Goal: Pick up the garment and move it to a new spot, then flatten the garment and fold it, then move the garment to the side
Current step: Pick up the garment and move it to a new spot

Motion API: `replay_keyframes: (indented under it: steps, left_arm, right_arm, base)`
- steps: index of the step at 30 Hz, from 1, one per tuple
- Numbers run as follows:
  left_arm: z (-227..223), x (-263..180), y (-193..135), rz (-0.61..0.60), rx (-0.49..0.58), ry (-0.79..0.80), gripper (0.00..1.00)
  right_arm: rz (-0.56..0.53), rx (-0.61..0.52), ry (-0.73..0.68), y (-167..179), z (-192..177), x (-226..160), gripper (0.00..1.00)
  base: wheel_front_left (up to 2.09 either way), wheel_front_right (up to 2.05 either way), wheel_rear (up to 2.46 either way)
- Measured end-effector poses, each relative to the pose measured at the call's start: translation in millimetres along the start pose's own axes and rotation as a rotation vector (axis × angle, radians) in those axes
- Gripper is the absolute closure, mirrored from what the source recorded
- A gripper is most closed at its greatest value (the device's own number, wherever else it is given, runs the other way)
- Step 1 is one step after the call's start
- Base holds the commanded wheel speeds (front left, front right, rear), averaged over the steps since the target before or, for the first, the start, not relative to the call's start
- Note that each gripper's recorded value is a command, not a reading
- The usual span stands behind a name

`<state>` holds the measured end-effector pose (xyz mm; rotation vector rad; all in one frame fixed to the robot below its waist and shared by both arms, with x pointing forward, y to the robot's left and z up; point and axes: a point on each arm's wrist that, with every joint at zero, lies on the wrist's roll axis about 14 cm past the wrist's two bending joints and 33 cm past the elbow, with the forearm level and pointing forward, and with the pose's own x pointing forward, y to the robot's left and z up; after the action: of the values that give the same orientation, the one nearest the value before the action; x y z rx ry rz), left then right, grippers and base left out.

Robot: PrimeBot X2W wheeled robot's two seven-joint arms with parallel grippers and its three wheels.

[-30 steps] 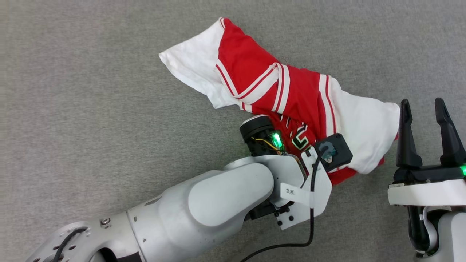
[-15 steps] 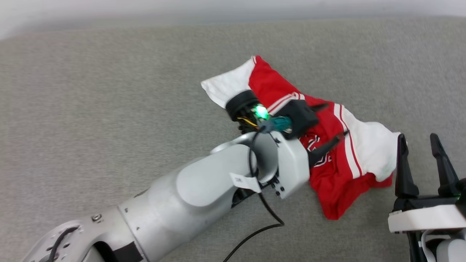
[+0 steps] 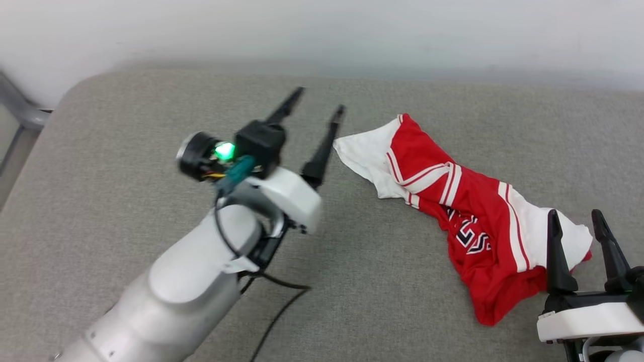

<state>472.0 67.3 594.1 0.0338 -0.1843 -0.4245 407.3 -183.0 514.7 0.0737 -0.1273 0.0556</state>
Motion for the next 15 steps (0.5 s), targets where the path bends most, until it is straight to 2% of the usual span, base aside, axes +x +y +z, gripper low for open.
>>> replay_keyframes:
  steps: [7,15]
  left_arm:
    - [2.9,-52.6,61.2,0.268,0.035,-0.036,0.0]
    - [-12.7,-114.5,92.9,0.472,0.036,-0.016,0.0]
  right_arm:
    - [0.026,0.005,-0.014,9.1,5.1,0.5,0.0]
    - [0.029,0.0,-0.023,10.2,11.2,-8.5,0.0]
  base:
    - [0.0,0.0,0.0]
    - [0.0,0.0,0.0]
